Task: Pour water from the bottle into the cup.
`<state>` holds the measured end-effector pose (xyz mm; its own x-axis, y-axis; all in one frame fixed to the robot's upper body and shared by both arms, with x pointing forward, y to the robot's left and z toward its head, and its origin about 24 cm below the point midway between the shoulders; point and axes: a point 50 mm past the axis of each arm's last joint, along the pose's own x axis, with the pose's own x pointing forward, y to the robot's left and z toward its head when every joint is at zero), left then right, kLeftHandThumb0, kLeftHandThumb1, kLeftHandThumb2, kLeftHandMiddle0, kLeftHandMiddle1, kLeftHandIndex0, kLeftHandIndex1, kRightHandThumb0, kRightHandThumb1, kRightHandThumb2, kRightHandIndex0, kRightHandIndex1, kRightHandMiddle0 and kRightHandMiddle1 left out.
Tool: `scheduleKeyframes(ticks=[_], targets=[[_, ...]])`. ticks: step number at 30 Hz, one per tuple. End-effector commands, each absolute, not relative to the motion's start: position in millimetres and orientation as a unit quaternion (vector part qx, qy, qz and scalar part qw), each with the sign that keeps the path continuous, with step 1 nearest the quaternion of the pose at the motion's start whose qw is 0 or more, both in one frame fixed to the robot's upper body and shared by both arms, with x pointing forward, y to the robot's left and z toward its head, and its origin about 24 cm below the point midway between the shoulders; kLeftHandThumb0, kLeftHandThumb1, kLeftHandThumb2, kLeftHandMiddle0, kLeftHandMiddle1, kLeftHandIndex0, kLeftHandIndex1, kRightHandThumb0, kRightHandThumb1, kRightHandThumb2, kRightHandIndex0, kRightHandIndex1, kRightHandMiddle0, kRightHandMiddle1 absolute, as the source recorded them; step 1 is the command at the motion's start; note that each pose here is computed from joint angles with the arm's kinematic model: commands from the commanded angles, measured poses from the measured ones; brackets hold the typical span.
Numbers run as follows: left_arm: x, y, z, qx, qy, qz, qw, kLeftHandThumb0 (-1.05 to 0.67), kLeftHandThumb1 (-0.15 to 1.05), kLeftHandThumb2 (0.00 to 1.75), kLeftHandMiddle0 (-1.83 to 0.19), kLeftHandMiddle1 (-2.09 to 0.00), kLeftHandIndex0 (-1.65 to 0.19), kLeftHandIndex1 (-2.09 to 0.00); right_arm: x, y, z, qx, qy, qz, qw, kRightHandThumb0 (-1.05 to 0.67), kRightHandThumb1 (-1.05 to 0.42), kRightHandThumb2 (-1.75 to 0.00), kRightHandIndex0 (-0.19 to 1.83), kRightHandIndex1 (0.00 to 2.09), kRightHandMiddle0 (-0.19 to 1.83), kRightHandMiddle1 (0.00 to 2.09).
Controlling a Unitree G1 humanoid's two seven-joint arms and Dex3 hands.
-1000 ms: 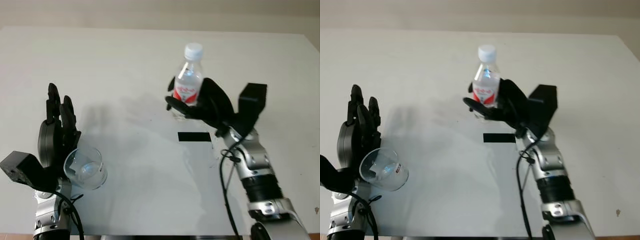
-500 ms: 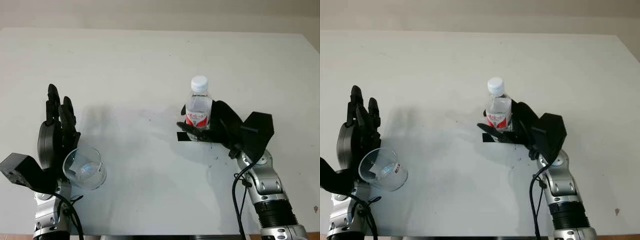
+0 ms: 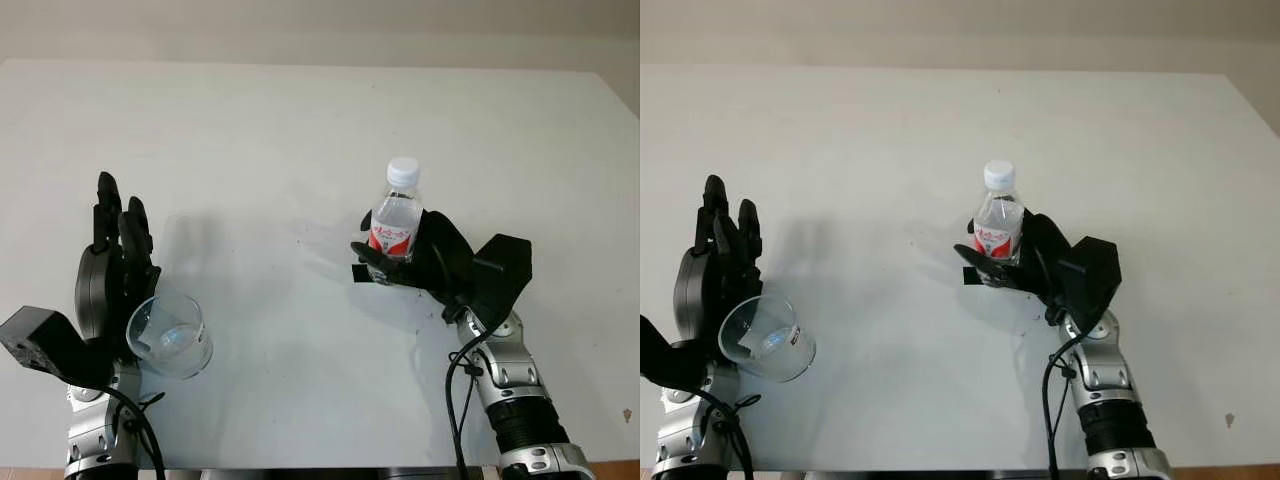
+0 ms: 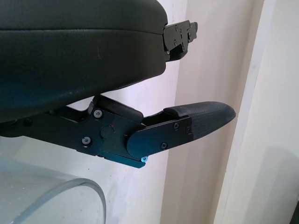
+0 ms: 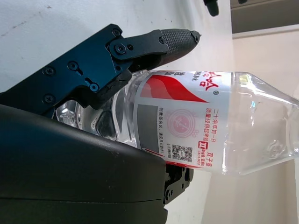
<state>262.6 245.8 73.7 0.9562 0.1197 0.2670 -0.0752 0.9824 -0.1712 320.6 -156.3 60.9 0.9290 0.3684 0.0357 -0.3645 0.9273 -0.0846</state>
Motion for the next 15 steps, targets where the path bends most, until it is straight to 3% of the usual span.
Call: scheduleKeyframes(ticks=[1,3,4,5,8,9,10,12,13,15], targets=[[257.5,249.2,70,-0.079,-0.134,0.054,0.986,-0.74,1.05,0.66,0.18,-0.05,0.19,0.0,316,-158,44,-0.037,0.01,0.184,0.982,-0.6,-1.05,-0.45,0.98,2.09,0.58,2.09],[257.3,249.8,70,-0.079,-0.135,0.056,0.986,-0.74,1.05,0.66,0.17,-0.05,0.19,0.0,315,-158,43,-0.033,0.007,0.179,0.983,-0.62,-1.05,-0.36,0.86,2.09,0.53,2.09],[257.3,250.1,71,-0.079,-0.136,0.055,0.986,-0.74,1.05,0.67,0.17,-0.05,0.19,0.0,315,-158,43,-0.031,0.003,0.176,0.984,-0.67,-1.04,-0.23,0.66,2.04,0.39,2.02],[257.2,250.4,71,-0.078,-0.137,0.055,0.986,-0.74,1.05,0.67,0.17,-0.05,0.19,0.0,315,-158,43,-0.029,0.0,0.174,0.984,-0.69,-1.04,-0.17,0.59,2.02,0.34,1.99],[257.2,251.5,72,-0.072,-0.14,0.054,0.986,-0.73,1.05,0.69,0.18,-0.05,0.19,0.0,313,-161,42,-0.009,-0.009,0.181,0.983,-0.73,-0.99,-0.07,0.28,1.71,0.2,1.65],[257.1,251.9,72,-0.072,-0.14,0.056,0.986,-0.72,1.05,0.69,0.18,-0.05,0.19,0.0,312,-163,42,-0.007,-0.014,0.187,0.982,-0.72,-0.96,-0.06,0.22,1.56,0.19,1.51],[257.3,252.0,72,-0.072,-0.14,0.057,0.986,-0.73,1.05,0.69,0.17,-0.06,0.19,0.0,312,-165,43,-0.008,-0.017,0.192,0.981,-0.72,-0.93,-0.05,0.2,1.18,0.16,1.22],[257.8,251.7,72,-0.075,-0.141,0.059,0.985,-0.73,1.05,0.68,0.16,-0.06,0.19,0.0,310,-168,44,-0.015,-0.021,0.195,0.981,-0.72,-0.91,-0.05,0.22,0.82,0.19,0.92],[257.9,251.5,72,-0.077,-0.141,0.059,0.985,-0.73,1.05,0.68,0.16,-0.06,0.19,0.0,310,-169,44,-0.023,-0.023,0.193,0.981,-0.74,-0.88,-0.05,0.28,0.53,0.22,0.7],[258.1,251.2,72,-0.08,-0.141,0.06,0.985,-0.73,1.05,0.67,0.16,-0.06,0.19,0.0,309,-173,44,-0.045,-0.031,0.189,0.981,-0.76,-0.87,-0.05,0.33,0.24,0.26,0.43]])
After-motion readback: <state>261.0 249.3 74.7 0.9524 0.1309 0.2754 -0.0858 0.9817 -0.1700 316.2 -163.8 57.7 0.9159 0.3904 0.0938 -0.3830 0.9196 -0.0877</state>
